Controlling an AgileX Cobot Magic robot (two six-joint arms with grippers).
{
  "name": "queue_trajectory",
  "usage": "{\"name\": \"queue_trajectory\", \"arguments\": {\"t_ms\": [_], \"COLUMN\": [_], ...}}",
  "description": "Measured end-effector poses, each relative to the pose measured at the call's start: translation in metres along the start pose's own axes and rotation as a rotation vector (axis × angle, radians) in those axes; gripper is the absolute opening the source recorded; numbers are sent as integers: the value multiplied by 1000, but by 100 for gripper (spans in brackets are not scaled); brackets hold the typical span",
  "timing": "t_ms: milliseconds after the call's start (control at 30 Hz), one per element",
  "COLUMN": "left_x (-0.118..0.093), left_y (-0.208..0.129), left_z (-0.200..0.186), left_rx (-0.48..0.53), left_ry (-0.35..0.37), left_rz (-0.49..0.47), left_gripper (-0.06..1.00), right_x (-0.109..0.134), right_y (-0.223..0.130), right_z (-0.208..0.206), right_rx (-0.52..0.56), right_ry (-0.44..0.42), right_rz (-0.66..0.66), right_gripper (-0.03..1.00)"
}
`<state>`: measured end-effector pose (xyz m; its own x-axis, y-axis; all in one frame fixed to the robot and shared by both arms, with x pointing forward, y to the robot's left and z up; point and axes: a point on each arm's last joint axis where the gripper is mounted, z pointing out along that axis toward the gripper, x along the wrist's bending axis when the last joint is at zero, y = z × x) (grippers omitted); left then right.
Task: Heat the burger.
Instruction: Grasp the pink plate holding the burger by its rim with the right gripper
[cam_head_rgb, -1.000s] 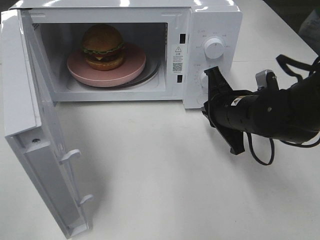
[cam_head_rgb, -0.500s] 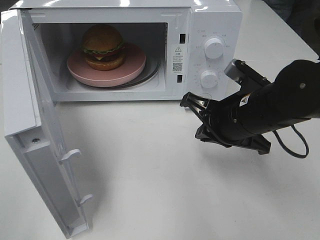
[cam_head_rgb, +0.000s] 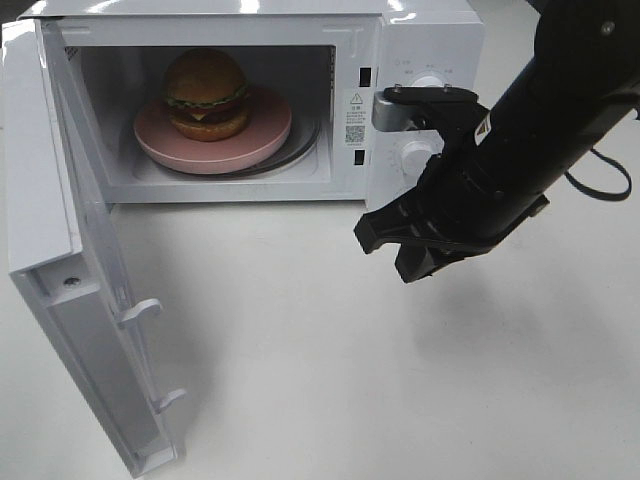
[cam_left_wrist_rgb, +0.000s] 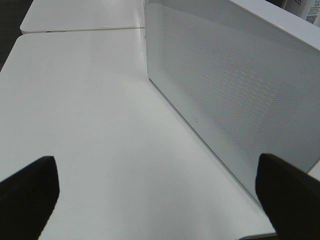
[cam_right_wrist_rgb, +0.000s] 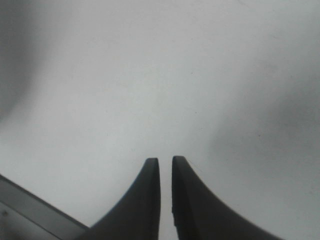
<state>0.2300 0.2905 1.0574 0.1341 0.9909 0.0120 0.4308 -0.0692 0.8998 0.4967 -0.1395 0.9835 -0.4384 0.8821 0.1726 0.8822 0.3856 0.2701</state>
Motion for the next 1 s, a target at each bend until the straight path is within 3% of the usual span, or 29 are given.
{"name": "queue_trajectory", "arguments": {"t_ms": [33, 67, 100, 133, 200, 233, 367, 433, 533, 600, 767, 1000], "left_x": [0, 0, 0, 0, 0, 0, 0, 0, 0, 0, 0, 0], "left_y": [0, 0, 0, 0, 0, 0, 0, 0, 0, 0, 0, 0], "left_z": [0, 0, 0, 0, 0, 0, 0, 0, 0, 0, 0, 0], "left_rx": [0, 0, 0, 0, 0, 0, 0, 0, 0, 0, 0, 0], "left_ry": [0, 0, 0, 0, 0, 0, 0, 0, 0, 0, 0, 0], "left_rz": [0, 0, 0, 0, 0, 0, 0, 0, 0, 0, 0, 0], "left_gripper": [99, 99, 99, 99, 99, 99, 99, 99, 99, 99, 99, 99], "right_x": [1, 3, 3, 4, 5, 5, 6, 6, 6, 3, 0, 14], "right_y": [1, 3, 3, 5, 6, 7, 9, 9, 9, 8, 8, 7], "right_z": [-3, -8, -8, -13, -14, -17, -19, -19, -19, -19, -19, -16], "right_rx": [12, 39, 39, 57, 64, 71, 61, 57, 57, 77, 111, 160], "right_ry": [3, 12, 12, 22, 27, 35, 39, 43, 44, 25, -11, -104], "right_rz": [-52, -187, -187, -321, -373, -500, -650, -822, -881, -1096, -1259, -1458], "right_gripper": [6, 7, 7, 7, 7, 8, 9, 10, 10, 11, 13, 19]}}
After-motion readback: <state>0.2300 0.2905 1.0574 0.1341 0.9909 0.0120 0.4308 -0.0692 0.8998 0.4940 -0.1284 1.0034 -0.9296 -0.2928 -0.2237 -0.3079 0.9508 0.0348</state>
